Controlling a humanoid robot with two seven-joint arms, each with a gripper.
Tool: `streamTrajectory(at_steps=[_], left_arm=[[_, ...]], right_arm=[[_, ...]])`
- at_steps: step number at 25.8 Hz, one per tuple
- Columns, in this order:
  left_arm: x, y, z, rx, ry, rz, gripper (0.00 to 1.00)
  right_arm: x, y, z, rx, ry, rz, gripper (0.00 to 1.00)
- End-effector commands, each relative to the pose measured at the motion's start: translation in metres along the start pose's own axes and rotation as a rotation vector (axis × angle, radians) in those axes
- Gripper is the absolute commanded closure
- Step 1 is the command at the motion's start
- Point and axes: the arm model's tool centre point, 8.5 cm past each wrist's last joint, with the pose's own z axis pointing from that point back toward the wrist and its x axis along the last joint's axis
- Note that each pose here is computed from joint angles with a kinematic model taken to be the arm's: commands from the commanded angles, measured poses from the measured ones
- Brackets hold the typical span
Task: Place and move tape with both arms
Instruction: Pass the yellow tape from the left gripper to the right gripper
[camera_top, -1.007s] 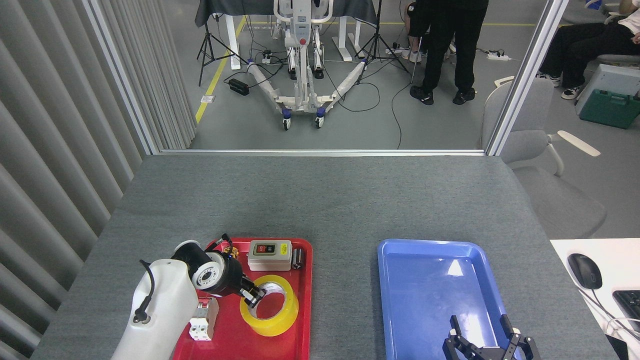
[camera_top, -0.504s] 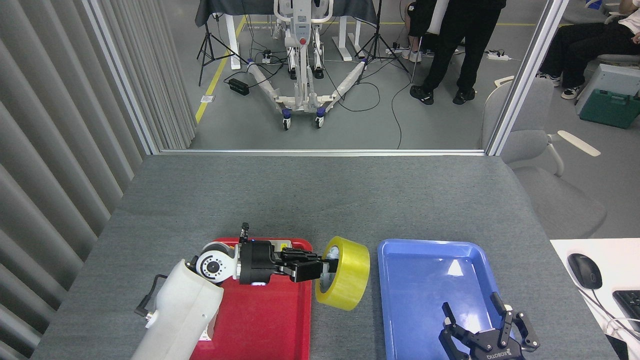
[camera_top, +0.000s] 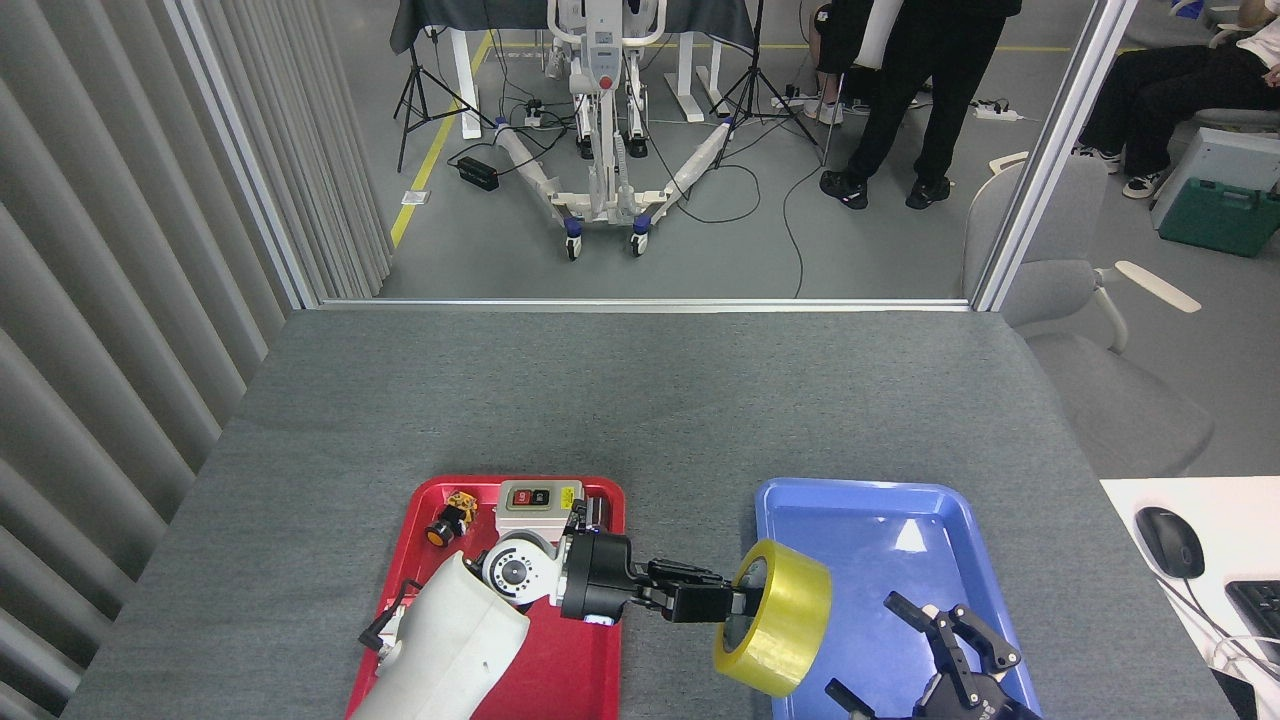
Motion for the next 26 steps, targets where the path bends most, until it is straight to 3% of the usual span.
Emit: streamTrajectory(at_steps=[1,10,15,17,20,21,22,24,25,26], left_arm=[[0.001,0.000,-0.005,0.005,-0.010,0.009,1.00],[0.004,-0.003,-0.019,0.001,-0.032,0.024,1.00],[0.006,-0.006,-0.033,-0.013,-0.046,0.035,1.00],[0.006,-0.007,-0.033,-0.016,-0.044,0.034,1.00],[0.005,-0.007,-0.032,-0.019,-0.036,0.031,1.00],[0.005,-0.007,-0.033,-0.021,-0.033,0.030,0.95],[0.004,-0.006,-0.031,-0.011,-0.031,0.032,0.76],[-0.001,0.008,-0.014,0.076,-0.021,0.047,0.19],[-0.003,0.014,-0.006,0.117,-0.018,0.052,0.00],[-0.004,0.018,-0.001,0.133,-0.010,0.048,0.00]], right_arm=[[0.016,-0.005,-0.006,-0.016,-0.052,-0.008,0.00],[0.037,-0.012,-0.005,-0.034,-0.074,-0.017,0.00],[0.050,-0.008,-0.027,-0.036,-0.101,-0.040,0.01],[0.055,-0.008,-0.033,-0.040,-0.117,-0.047,0.10],[0.057,-0.005,-0.032,-0.027,-0.123,-0.041,0.34],[0.058,-0.005,-0.031,-0.023,-0.124,-0.042,0.43],[0.058,-0.004,-0.031,-0.020,-0.124,-0.041,0.52],[0.058,-0.003,-0.029,-0.017,-0.123,-0.042,0.67],[0.058,-0.003,-0.028,-0.015,-0.120,-0.042,0.73],[0.058,-0.003,-0.027,-0.013,-0.117,-0.043,0.77]])
